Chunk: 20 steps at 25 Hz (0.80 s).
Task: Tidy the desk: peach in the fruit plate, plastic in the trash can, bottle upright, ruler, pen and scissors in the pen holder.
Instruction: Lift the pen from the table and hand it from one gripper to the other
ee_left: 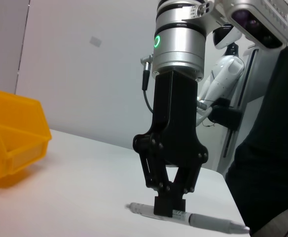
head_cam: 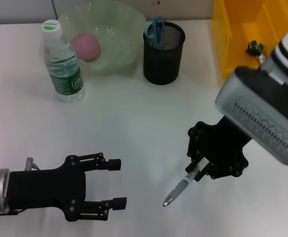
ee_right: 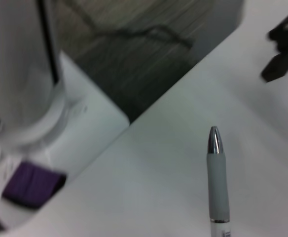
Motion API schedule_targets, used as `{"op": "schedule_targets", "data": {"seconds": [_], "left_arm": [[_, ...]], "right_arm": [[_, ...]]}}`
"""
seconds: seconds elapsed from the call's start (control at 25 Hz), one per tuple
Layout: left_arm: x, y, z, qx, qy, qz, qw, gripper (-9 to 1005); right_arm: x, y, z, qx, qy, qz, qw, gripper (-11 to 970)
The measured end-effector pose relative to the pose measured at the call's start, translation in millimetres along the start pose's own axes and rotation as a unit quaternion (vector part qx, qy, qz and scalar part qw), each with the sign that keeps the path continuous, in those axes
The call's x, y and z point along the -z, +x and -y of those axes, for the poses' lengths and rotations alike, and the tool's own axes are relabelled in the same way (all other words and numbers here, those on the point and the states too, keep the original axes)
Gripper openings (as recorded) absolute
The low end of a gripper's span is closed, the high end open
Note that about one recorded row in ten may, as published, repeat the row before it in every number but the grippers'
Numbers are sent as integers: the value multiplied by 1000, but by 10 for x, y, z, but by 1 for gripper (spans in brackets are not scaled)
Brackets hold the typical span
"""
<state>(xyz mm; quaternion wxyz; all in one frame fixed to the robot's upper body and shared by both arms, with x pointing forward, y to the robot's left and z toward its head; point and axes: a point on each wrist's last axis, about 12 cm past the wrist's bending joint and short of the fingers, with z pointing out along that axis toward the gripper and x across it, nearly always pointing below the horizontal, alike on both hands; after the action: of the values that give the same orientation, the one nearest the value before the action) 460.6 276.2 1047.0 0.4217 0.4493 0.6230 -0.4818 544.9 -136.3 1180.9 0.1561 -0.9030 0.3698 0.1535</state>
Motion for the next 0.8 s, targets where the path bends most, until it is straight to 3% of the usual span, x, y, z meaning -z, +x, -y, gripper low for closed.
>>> {"op": "schedule_targets", "data": {"seconds": [0.08, 0.24, 0.48, 0.8], "left_arm": [[-10, 0, -2, -7, -2, 2, 1000, 785], [-2, 4, 5, -12, -11, 11, 1000, 785], [66, 29, 63, -6, -17, 25, 1000, 785], [170, 12, 88, -3, -34, 47, 998, 785]], "right_arm": [[37, 69, -35, -53, 9, 30, 998, 132], [66, 163, -82, -104, 20, 64, 992, 132], [124, 433, -240, -197, 63, 128, 970, 132], [97, 614, -422, -243, 104, 200, 944, 131]]}}
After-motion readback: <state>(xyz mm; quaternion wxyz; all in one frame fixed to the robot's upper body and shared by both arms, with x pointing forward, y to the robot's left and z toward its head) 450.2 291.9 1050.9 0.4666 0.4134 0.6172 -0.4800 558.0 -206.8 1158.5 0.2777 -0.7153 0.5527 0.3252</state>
